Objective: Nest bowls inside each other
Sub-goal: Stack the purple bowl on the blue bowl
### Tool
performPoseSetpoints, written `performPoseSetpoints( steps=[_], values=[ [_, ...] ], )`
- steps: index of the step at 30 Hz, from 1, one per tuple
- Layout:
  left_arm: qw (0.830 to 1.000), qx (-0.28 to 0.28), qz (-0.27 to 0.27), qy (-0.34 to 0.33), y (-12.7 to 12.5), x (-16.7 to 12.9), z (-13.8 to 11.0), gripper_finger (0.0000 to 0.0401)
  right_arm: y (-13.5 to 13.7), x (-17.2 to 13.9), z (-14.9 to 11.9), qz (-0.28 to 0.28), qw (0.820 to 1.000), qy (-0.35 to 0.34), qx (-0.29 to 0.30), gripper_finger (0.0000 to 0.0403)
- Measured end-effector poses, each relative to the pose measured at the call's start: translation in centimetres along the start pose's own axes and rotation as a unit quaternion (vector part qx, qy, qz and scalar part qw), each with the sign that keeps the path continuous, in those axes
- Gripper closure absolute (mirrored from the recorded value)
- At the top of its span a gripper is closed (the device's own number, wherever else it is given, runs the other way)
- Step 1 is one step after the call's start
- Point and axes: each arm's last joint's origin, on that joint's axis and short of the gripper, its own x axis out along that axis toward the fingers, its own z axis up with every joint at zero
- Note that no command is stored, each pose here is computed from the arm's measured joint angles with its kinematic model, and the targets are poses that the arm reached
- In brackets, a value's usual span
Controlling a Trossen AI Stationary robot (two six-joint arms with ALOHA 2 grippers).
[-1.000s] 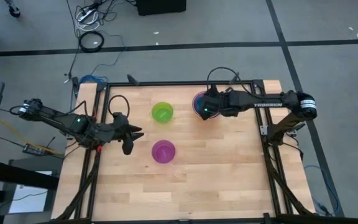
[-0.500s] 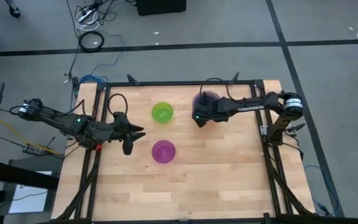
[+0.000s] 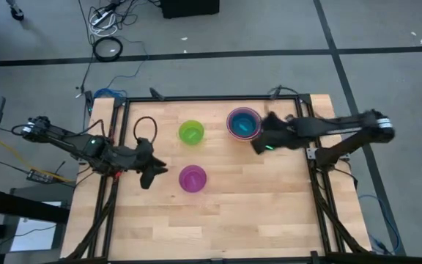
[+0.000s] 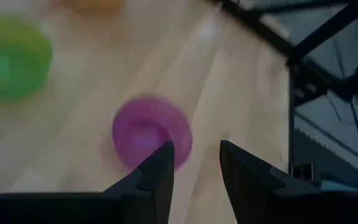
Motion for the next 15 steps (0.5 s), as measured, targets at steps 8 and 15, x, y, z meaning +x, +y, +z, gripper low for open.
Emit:
performPoseSetpoints(
  steps=[8, 15],
  values=[
    [0.996, -0.06, 0.047, 0.041, -0.7, 4.5, -3.2, 0.0263, -2.4, -7.3, -5.1, 0.132, 0.99, 0.011, 0.052, 0.0234],
    [0.983, -0.099, 0.152, 0.022, -0.8, 9.6, -4.1, 0.0263, 0.5, -7.5, -7.9, 0.122, 0.992, 0.027, 0.009, 0.0234]
  ],
)
